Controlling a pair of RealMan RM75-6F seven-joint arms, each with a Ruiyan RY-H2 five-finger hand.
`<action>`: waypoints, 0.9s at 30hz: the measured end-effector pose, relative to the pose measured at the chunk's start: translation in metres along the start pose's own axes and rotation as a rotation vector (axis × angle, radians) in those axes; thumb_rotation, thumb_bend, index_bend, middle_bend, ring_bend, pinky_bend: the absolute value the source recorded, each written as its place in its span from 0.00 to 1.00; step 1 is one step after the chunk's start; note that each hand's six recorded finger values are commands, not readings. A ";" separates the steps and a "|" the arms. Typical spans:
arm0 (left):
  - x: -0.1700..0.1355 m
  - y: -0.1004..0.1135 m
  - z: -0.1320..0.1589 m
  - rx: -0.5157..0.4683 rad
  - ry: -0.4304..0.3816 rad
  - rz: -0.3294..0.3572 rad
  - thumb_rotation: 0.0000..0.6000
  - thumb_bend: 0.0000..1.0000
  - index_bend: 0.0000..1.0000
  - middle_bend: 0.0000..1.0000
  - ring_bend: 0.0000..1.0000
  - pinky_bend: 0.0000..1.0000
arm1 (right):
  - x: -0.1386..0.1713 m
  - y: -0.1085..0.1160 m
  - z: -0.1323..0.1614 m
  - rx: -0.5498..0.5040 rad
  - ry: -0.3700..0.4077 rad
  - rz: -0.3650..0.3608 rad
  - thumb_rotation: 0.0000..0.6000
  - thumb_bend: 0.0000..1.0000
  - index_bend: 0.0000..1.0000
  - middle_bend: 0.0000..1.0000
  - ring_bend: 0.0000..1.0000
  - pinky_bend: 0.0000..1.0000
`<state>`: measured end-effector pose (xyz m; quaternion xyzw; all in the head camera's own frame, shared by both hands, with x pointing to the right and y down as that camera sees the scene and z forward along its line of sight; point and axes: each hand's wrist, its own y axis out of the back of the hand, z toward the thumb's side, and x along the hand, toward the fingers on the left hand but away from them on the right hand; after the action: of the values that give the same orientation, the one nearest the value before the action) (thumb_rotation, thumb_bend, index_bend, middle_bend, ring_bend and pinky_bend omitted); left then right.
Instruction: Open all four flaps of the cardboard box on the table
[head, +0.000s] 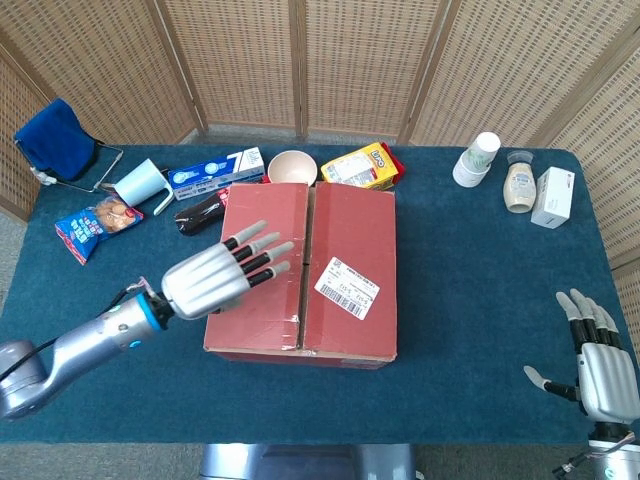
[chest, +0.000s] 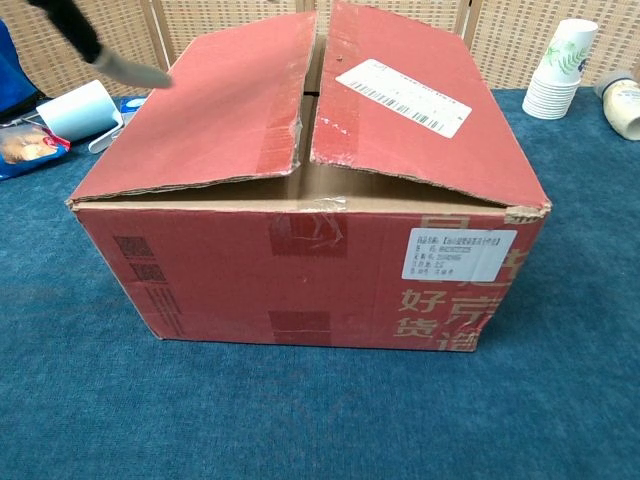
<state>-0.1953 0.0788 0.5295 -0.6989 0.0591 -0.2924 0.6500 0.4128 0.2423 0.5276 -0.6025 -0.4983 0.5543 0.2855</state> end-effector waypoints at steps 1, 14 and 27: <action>0.004 0.000 0.001 -0.003 -0.004 -0.004 0.82 0.00 0.13 0.00 0.00 0.05 | 0.000 0.000 -0.001 -0.001 -0.002 0.000 1.00 0.08 0.00 0.00 0.00 0.00; 0.039 0.001 0.033 0.047 -0.104 -0.090 0.60 0.00 0.14 0.18 0.07 0.11 | -0.003 0.005 -0.006 -0.029 -0.015 -0.007 1.00 0.08 0.00 0.00 0.00 0.00; 0.028 0.007 0.045 0.076 -0.134 -0.134 0.51 0.00 0.18 0.37 0.14 0.18 | -0.001 0.007 -0.005 -0.035 -0.010 -0.012 1.00 0.08 0.00 0.00 0.00 0.00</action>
<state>-0.1486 0.1040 0.5333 -0.6940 -0.0425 -0.2901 0.6576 0.4197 0.2403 0.5225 -0.6019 -0.5129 0.5465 0.2756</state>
